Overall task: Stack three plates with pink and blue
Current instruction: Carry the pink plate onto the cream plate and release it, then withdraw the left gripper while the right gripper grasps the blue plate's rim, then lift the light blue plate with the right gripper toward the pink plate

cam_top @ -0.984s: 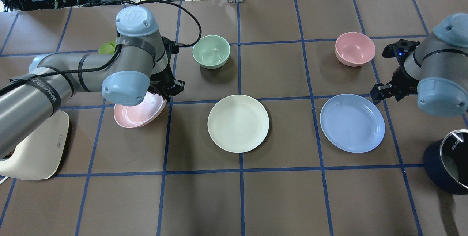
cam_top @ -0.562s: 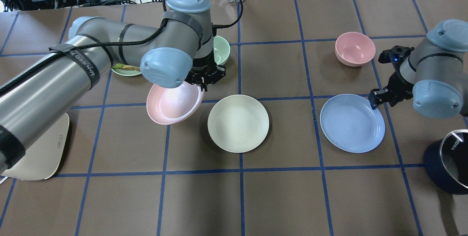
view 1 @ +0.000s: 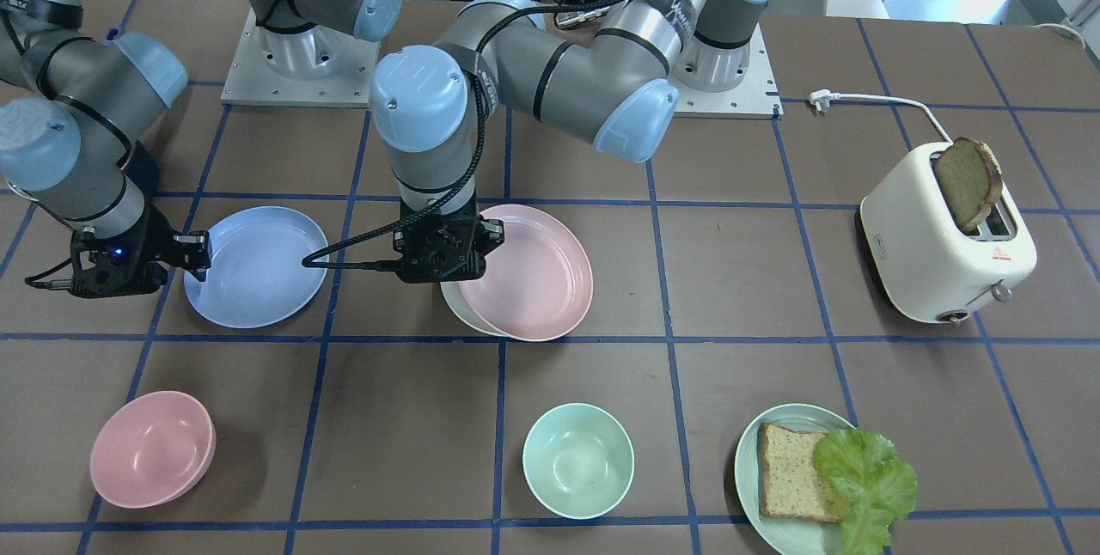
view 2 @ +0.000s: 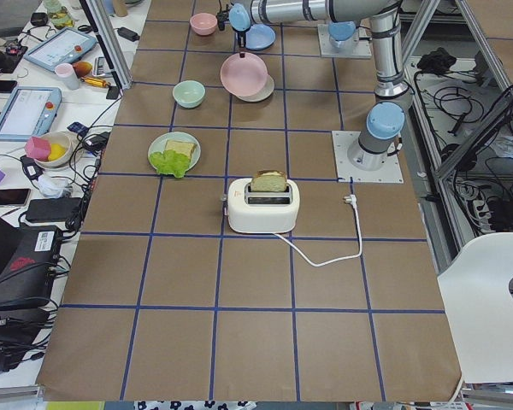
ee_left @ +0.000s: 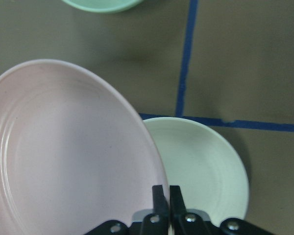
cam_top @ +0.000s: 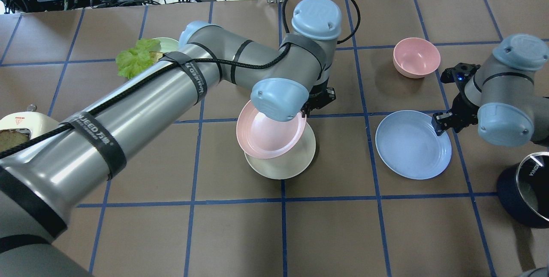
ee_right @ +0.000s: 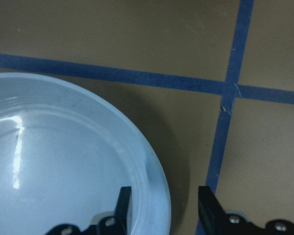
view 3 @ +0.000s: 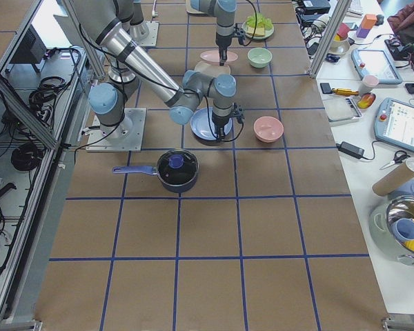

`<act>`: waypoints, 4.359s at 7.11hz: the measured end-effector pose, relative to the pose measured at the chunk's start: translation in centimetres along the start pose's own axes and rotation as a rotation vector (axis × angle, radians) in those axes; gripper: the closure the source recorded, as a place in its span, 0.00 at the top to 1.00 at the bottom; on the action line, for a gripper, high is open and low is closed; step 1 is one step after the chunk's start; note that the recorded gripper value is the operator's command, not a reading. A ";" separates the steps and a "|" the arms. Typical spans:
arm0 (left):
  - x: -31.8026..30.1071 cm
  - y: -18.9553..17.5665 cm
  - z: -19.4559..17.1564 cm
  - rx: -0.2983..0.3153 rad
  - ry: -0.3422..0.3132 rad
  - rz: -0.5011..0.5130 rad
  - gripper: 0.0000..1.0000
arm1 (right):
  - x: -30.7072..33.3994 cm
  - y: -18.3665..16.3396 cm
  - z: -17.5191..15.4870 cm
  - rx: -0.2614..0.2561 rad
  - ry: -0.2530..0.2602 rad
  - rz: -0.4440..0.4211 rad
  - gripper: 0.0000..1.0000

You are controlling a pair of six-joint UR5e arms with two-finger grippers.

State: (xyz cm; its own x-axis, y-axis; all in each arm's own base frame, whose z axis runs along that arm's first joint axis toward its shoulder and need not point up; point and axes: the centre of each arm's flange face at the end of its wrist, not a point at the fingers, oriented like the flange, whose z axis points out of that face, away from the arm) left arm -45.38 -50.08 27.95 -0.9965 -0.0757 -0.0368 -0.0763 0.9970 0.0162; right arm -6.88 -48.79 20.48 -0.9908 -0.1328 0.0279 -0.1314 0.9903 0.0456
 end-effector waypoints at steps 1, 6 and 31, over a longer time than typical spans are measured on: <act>1.4 0.9 1.4 -0.007 -0.026 0.007 0.00 | 0.2 0.0 0.3 -0.001 0.002 0.002 0.45; 2.6 2.3 4.0 -0.050 -0.097 0.023 1.00 | 0.4 -0.3 1.4 -0.014 -0.005 0.008 0.30; -34.0 -2.3 -20.5 0.110 0.096 0.066 1.00 | -16.8 -6.7 -12.1 -0.064 -0.204 0.277 0.07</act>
State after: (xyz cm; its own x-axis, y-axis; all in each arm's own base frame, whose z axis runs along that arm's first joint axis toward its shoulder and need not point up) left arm -12.09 -50.21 49.68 -0.9984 -0.0063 0.0567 -0.0116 0.9955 -0.0938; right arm 11.06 -53.65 31.74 -0.9757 0.1578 -0.1518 0.1391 0.9821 0.1269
